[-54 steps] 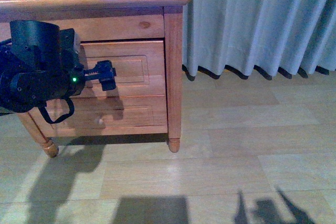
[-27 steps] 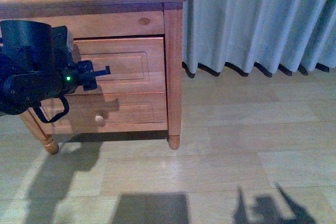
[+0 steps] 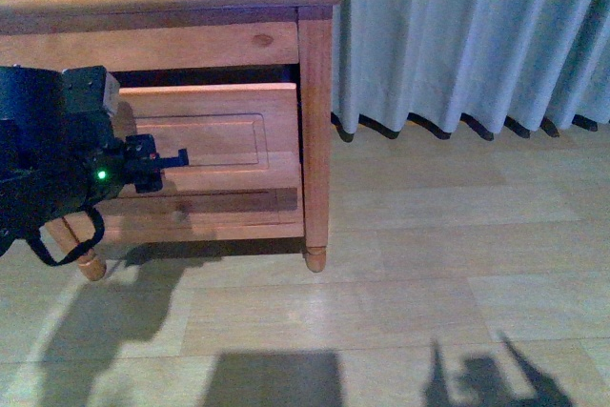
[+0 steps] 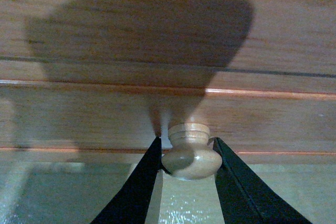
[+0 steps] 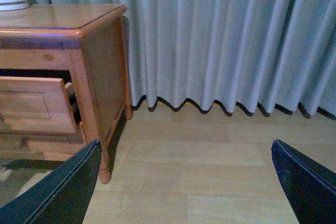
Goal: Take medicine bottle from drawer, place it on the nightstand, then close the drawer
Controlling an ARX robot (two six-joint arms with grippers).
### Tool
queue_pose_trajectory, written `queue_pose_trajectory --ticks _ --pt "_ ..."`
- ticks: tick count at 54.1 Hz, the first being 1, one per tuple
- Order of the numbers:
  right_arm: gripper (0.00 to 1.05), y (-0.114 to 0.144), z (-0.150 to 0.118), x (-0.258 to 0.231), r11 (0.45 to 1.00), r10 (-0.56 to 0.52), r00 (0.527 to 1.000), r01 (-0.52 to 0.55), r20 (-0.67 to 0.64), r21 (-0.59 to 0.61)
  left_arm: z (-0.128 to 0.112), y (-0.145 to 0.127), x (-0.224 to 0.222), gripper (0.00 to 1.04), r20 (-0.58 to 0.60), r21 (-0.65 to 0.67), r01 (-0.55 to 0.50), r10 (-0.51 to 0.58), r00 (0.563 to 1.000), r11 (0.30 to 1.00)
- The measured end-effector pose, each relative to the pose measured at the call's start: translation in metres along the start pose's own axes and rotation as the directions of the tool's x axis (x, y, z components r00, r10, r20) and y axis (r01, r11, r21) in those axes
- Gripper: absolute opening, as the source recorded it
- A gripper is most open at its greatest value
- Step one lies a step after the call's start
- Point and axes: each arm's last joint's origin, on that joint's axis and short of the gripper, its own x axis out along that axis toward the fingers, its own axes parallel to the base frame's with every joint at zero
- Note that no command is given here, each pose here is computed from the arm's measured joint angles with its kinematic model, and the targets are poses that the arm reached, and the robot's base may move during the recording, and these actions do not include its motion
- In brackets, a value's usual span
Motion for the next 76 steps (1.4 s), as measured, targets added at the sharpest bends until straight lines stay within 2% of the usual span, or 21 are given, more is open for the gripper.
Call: queue_pose_trajectory --ticks 26,38,52,64,69,76 --pt "0.98 0.0 0.0 0.0 1.0 0.0 1.0 0.0 0.0 0.0 -0.061 -0.006 -0.109 0.26 -0.06 -0.008 0.041 -0.041 0.997 0.999" --pt "0.98 0.0 0.0 0.0 1.0 0.0 1.0 0.0 0.0 0.0 -0.069 -0.019 -0.133 0.26 -0.085 -0.04 0.041 -0.044 0.995 0.998" --pt "0.98 0.0 0.0 0.0 1.0 0.0 1.0 0.0 0.0 0.0 -0.071 -0.029 -0.139 0.26 -0.083 -0.059 0.028 -0.033 0.996 0.998" --pt "0.98 0.0 0.0 0.0 1.0 0.0 1.0 0.0 0.0 0.0 -0.07 -0.033 -0.147 0.6 -0.107 -0.067 0.068 -0.075 0.991 0.995" --pt "0.98 0.0 0.0 0.0 1.0 0.0 1.0 0.0 0.0 0.0 -0.067 -0.034 -0.153 0.79 -0.128 -0.087 0.103 -0.113 0.985 0.991" --pt "0.98 0.0 0.0 0.0 1.0 0.0 1.0 0.0 0.0 0.0 -0.059 -0.036 -0.161 0.98 -0.136 -0.1 0.151 -0.164 0.977 0.983"
